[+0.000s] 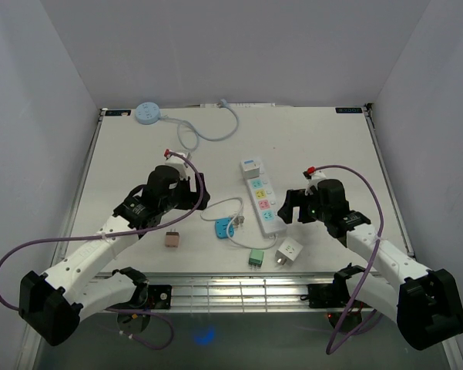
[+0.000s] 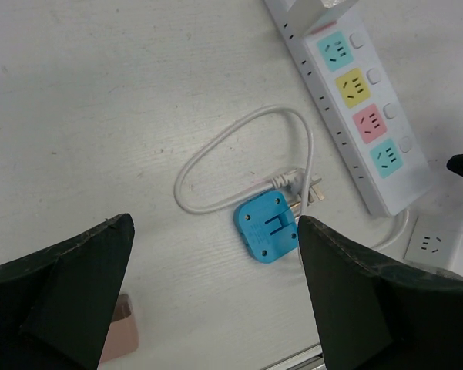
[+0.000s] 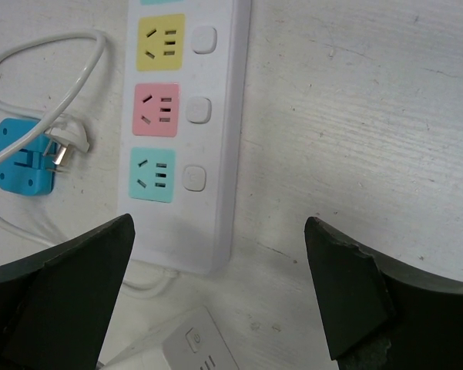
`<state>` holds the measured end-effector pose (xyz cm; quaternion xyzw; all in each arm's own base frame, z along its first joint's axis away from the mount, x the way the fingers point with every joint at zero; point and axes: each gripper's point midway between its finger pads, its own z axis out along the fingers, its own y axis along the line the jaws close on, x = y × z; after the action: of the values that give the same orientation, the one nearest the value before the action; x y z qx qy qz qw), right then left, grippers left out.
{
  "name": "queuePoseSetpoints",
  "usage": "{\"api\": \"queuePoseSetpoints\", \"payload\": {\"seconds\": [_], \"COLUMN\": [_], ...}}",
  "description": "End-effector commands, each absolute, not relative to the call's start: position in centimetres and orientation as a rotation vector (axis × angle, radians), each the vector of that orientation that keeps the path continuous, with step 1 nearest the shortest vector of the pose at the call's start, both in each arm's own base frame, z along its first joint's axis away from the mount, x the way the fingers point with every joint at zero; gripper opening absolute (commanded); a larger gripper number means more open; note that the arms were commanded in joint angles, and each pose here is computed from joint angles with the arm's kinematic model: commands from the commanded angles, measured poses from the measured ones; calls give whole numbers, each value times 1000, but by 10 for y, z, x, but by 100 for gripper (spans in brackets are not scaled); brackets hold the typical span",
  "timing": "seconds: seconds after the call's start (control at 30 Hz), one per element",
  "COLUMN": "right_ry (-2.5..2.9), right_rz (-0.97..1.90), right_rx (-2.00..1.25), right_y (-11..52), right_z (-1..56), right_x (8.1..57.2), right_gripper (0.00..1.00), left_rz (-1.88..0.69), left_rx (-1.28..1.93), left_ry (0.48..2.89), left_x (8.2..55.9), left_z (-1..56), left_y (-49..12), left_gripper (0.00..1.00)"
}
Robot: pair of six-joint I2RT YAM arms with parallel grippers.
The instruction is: Insert the plug
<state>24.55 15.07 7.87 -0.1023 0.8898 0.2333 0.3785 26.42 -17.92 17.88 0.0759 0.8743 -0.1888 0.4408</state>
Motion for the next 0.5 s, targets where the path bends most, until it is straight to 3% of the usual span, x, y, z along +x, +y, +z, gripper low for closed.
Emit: {"api": "queuePoseSetpoints", "payload": {"seconds": [0.0,0.3,0.47], "right_ry": [2219,2255,2265], "right_rz": [639,576,551], "right_rx": [-316,-321,-302], "right_y": [162,172,171], "right_z": [97,108,101], "right_x": [246,233,238], "right_gripper": [97,100,99], "left_rz": [-407,-122,-103], "left_rx": [83,-200,-319], "left_ry": [2263,2416,2490], "left_x": [256,236,219], "left_z": [161,128,117], "left_y": [-164,-112,-106], "left_gripper": [98,98,98]}}
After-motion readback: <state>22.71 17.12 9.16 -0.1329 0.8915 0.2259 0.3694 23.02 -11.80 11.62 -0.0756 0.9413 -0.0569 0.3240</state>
